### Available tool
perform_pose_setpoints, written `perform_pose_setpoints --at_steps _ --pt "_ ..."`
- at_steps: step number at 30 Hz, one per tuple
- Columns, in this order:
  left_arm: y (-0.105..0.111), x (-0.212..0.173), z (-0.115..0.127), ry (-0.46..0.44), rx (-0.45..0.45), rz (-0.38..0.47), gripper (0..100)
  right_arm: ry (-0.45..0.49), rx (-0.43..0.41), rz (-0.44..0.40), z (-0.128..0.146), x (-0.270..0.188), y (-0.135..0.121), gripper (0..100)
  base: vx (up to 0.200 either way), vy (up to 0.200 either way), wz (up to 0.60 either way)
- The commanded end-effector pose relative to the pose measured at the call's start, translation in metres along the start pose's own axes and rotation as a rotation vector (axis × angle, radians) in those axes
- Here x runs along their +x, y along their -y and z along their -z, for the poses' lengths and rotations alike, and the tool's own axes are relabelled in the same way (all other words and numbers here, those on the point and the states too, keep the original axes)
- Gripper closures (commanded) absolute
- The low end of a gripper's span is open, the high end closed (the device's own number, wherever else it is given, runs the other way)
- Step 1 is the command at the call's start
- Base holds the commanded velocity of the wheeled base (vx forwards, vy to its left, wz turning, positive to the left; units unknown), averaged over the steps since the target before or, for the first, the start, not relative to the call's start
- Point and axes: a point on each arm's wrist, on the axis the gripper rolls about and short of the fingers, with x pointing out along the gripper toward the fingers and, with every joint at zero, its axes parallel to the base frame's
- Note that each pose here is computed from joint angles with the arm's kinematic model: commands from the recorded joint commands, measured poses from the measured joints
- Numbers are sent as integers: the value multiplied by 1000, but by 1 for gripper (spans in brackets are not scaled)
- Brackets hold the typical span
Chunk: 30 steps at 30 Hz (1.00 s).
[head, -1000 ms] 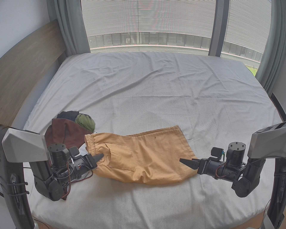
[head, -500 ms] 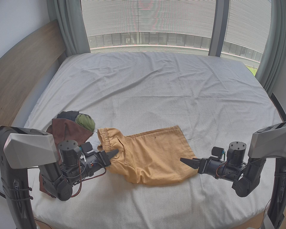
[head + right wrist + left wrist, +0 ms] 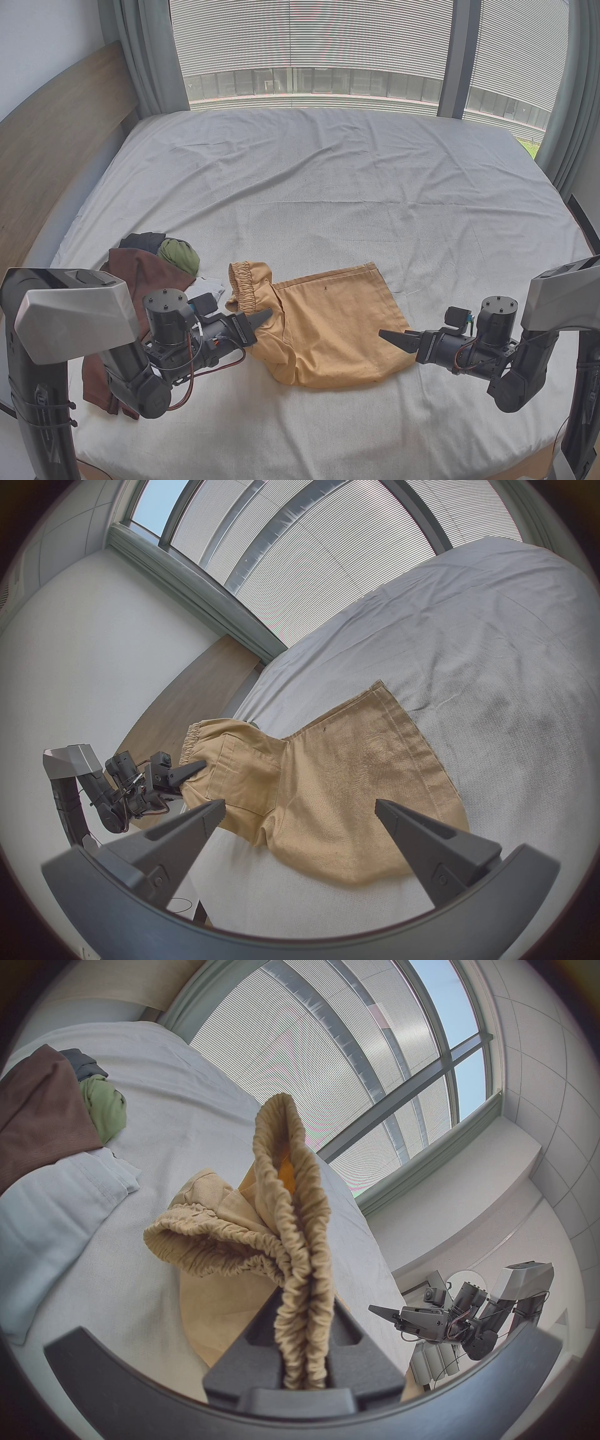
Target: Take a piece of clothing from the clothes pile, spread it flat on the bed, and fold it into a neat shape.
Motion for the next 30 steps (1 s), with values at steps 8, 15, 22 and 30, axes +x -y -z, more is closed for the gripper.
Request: perform_pose_setpoints --at_steps 8,15,22,30 --pt "15 20 2 -6 13 40 100 11 0 2 -3 -1 1 0 0 0 0" --pt "29 35 3 -11 17 66 100 87 -6 17 -24 -14 6 0 0 0 0" --pt "44 52 8 -25 26 97 100 119 -9 20 -35 -22 11 0 0 0 0" --pt "60 74 15 -52 -1 115 100 139 -8 34 -40 -25 17 0 0 0 0"
